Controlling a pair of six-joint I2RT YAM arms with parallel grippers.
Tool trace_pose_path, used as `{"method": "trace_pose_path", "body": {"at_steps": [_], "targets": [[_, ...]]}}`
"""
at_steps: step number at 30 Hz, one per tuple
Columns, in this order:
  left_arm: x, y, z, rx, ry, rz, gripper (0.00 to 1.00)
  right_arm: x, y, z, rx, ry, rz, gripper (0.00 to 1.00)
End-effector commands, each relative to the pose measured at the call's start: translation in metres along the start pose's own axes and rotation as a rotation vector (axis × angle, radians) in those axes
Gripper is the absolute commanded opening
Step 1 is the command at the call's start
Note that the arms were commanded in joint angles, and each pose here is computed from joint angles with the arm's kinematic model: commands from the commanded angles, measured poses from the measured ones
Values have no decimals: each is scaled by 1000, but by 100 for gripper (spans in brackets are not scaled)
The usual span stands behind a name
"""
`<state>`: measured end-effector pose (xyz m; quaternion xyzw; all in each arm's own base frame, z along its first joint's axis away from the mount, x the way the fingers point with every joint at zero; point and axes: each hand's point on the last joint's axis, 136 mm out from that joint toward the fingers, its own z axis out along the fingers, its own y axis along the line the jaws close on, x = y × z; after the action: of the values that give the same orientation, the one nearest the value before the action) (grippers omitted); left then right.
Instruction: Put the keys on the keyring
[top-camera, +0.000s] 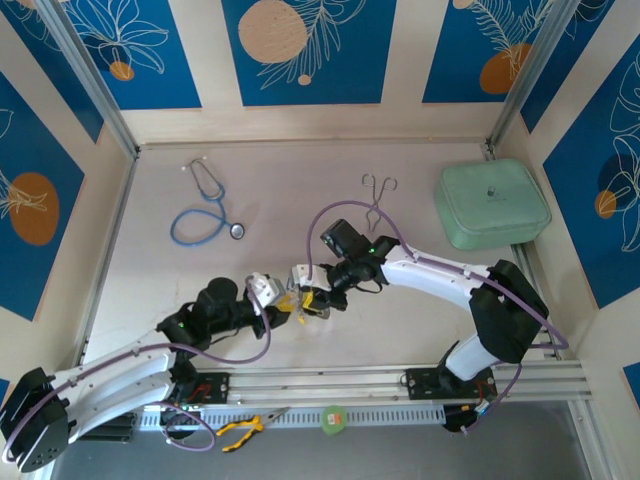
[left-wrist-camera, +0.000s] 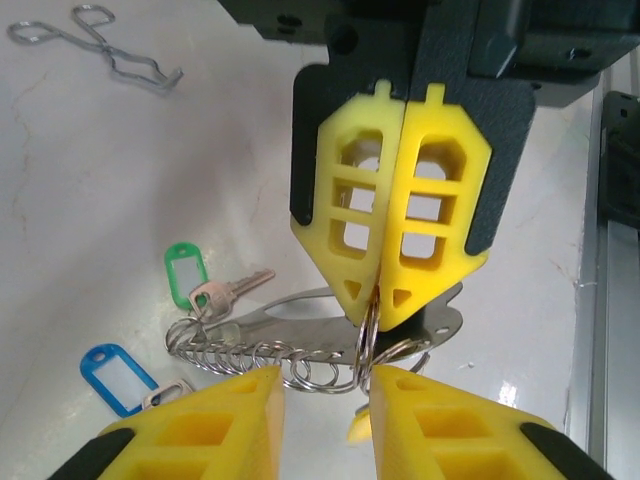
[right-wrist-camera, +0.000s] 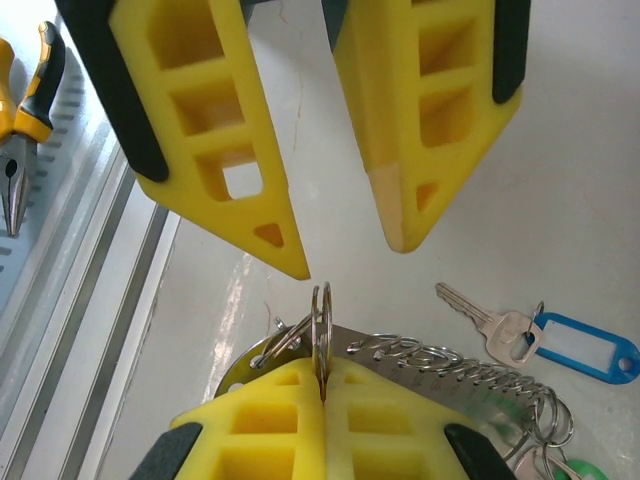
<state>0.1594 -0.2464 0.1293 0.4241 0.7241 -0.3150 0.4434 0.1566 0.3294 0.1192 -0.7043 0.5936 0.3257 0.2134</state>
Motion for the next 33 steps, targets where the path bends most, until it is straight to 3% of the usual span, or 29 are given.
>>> {"method": "trace_pose_path", "body": {"at_steps": [1,14,17,19,22,25,33], "targets": [[-10,-6,0,36,-8,33,29,-10,5,-2,-20,-2,-27,0],[-19,-12,4,73,-70,36,17,-21,10,5,-33,-1,-56,0],[-21,-14,4,87,-83,36,8,-24,10,4,-30,-26,-48,0],[-21,-16,4,99,-92,35,0,-26,6,-1,-9,-68,-23,6],[-19,-17,4,103,-106,20,0,-20,1,-8,21,-113,23,19],[-17,-17,5,106,-131,8,0,-5,2,-10,25,-129,58,23],[-16,-17,9,115,-155,6,0,3,4,-5,14,-124,69,23]]}}
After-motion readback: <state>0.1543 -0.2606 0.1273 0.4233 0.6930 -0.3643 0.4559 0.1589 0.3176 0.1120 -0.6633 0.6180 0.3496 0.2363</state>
